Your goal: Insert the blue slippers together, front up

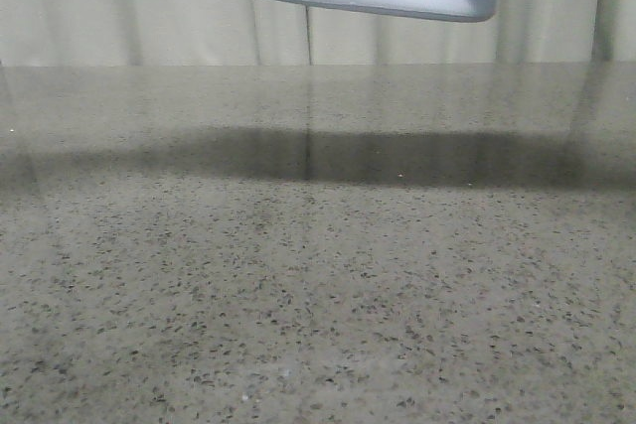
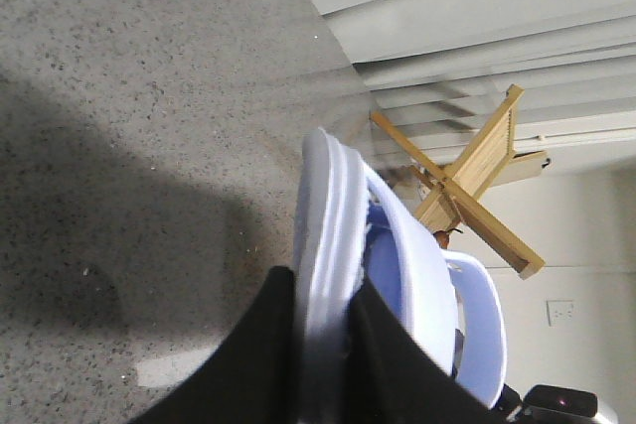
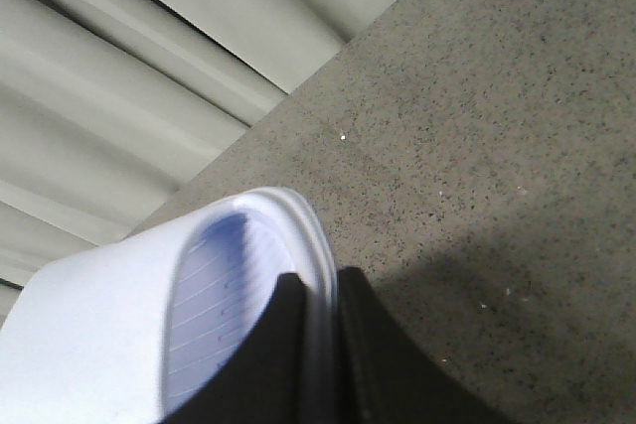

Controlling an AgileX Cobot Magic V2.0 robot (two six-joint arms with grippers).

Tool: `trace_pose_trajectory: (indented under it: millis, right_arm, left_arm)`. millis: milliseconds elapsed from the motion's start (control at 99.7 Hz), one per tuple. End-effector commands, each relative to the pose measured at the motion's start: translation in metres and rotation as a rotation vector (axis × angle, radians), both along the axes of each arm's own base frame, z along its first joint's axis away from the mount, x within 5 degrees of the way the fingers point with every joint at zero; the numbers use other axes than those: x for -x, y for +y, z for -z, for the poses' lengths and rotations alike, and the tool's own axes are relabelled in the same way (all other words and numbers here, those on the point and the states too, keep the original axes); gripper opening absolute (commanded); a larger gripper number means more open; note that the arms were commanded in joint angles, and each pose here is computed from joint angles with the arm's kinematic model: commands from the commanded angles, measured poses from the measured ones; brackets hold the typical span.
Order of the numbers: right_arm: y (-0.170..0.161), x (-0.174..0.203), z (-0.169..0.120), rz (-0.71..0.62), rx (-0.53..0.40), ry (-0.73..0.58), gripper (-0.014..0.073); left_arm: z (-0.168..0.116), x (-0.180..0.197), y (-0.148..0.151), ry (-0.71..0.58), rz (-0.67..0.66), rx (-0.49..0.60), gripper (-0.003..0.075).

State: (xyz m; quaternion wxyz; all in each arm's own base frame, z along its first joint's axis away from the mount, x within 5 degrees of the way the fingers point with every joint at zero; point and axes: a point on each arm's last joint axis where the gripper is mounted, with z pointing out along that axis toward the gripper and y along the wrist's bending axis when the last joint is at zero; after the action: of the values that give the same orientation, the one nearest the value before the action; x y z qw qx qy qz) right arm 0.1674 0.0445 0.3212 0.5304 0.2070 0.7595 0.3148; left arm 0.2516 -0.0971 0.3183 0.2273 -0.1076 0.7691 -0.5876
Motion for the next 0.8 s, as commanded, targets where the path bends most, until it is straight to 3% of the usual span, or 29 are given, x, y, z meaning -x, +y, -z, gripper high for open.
trace_pose_trajectory:
  millis: [0,211,792]
  right_arm:
    - [0.002,-0.004,-0.019,0.009,-0.038,-0.133,-0.0107]
    - [0.014,-0.016,-0.015,-0.029,-0.046,-0.157,-0.0107]
    - [0.053,-0.039,-0.002,-0.157,-0.017,-0.254,-0.0107]
  left_arm:
    - [-0.024,0.008,-0.005,-0.054,0.069,0.131,0.0017]
    - [-0.030,0.011,-0.007,-0.061,0.107,0.191,0.0017]
    - [-0.031,0.024,-0.028,-0.057,0.221,0.214,0.0016]
